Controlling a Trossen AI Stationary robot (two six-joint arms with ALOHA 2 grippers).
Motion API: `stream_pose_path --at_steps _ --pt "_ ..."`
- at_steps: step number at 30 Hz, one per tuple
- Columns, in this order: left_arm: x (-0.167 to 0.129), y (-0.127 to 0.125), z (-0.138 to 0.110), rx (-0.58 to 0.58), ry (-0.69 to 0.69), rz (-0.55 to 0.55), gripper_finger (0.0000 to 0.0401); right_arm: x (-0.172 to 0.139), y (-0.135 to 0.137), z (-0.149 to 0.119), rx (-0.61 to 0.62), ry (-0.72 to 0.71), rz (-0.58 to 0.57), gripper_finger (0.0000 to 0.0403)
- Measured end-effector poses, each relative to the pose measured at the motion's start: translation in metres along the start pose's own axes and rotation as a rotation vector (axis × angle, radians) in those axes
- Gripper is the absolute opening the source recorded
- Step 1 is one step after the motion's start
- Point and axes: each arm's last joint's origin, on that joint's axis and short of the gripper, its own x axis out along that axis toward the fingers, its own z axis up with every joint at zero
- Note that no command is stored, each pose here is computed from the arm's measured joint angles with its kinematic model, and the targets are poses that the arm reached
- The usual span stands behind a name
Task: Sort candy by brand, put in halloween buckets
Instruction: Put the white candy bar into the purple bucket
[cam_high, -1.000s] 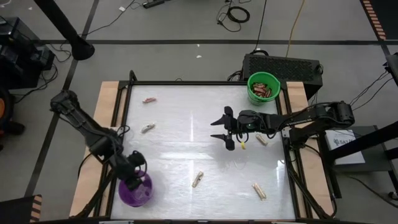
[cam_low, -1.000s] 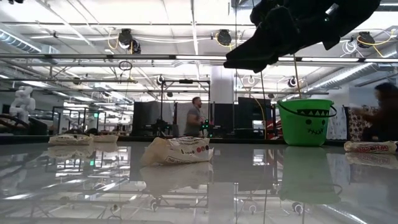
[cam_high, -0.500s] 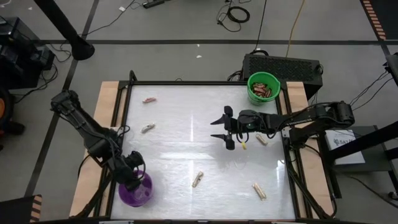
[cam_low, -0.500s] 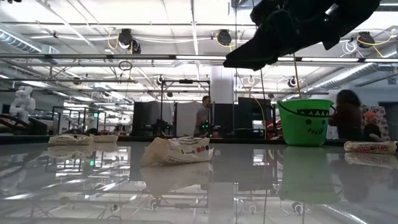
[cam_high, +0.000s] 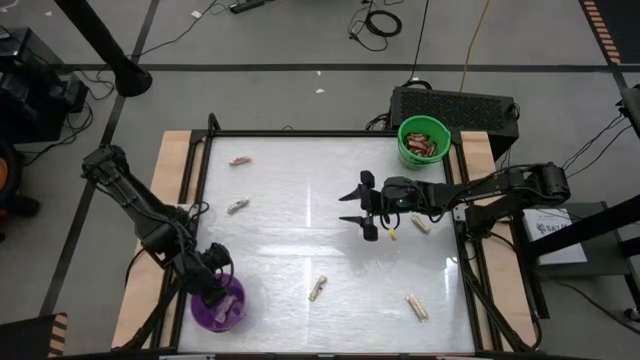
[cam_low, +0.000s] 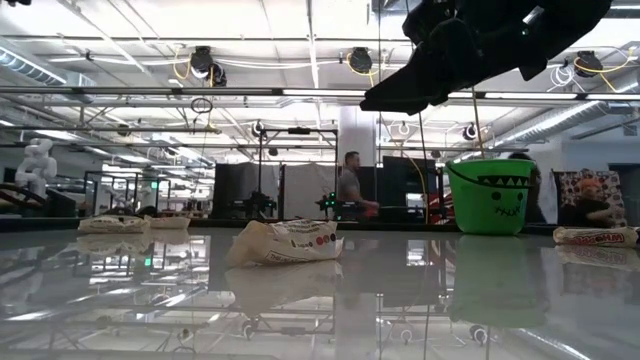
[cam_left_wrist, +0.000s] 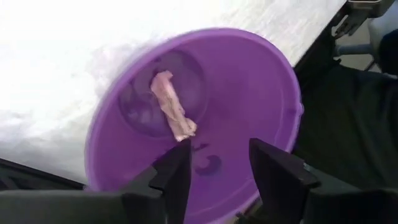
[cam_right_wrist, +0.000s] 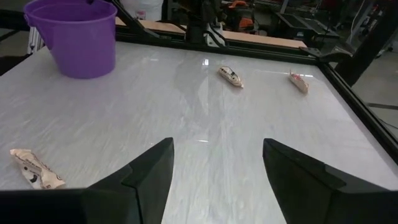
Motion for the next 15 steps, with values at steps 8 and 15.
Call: stream_pose_path --at_steps 8,15 --pt "-0.003 -0.003 0.01 0.017 0.025 -0.044 0.0169 0.0 0.0 0.0 0.009 0.0 0.0 0.0238" --pt "-0.022 0.003 0.03 0.071 -0.042 -0.119 0.0169 0.0 0.0 0.0 0.01 -0.001 0.001 0.0238"
